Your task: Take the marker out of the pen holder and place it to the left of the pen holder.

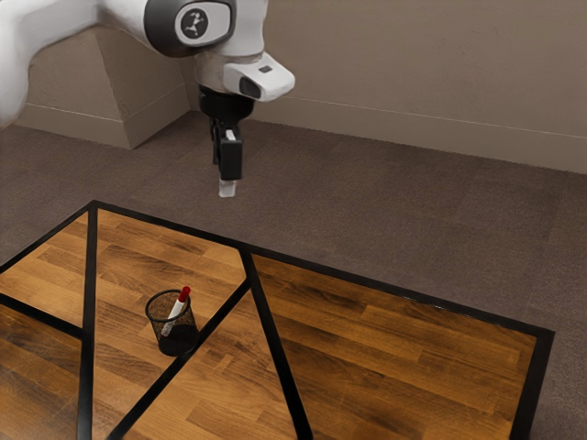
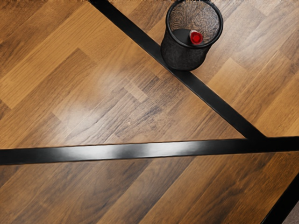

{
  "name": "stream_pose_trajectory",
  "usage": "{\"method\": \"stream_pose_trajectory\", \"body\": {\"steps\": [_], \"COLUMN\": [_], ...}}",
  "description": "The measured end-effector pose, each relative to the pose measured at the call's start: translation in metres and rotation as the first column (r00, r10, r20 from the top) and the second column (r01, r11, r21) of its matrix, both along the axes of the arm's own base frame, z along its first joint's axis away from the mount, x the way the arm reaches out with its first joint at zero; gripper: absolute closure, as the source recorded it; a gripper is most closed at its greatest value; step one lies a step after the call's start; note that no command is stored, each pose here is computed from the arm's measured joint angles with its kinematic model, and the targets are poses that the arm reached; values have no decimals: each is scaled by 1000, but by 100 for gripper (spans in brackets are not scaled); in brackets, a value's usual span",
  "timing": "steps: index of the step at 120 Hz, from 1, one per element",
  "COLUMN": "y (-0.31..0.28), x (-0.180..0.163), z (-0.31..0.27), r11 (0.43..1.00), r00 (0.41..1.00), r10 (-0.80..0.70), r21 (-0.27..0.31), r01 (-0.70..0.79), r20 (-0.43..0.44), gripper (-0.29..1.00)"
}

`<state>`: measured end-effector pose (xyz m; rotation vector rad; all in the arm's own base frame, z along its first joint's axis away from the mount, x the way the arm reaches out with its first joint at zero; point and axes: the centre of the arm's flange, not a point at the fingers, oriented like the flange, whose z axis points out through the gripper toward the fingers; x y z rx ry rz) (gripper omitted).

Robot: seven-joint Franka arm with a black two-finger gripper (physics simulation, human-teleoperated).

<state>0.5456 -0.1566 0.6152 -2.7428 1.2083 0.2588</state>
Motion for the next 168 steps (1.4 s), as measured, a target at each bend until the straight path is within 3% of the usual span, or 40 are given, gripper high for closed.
{"method": "stream_pose_trajectory", "body": {"steps": [12, 26, 46, 84, 111, 132, 144, 168], "y": [2, 8, 15, 61, 94, 104, 105, 105], "x": [2, 20, 26, 24, 29, 31, 31, 36], "z": [-12, -76, -149, -250, -292, -299, -304, -302], "r11": [1000, 1000, 989, 971, 984, 988, 988, 989], "r00": [999, 988, 963, 896, 848, 839, 835, 841], "r10": [-6, -6, -13, 51, 92, 96, 93, 89], "r21": [6, 25, 135, 231, 178, 154, 152, 149], "r01": [6, 10, 52, 59, 3, -15, -12, -10], "r20": [-31, -155, -271, -442, -522, -536, -543, -533], "gripper": [2, 1, 0, 0, 0, 3, 12, 43]}}
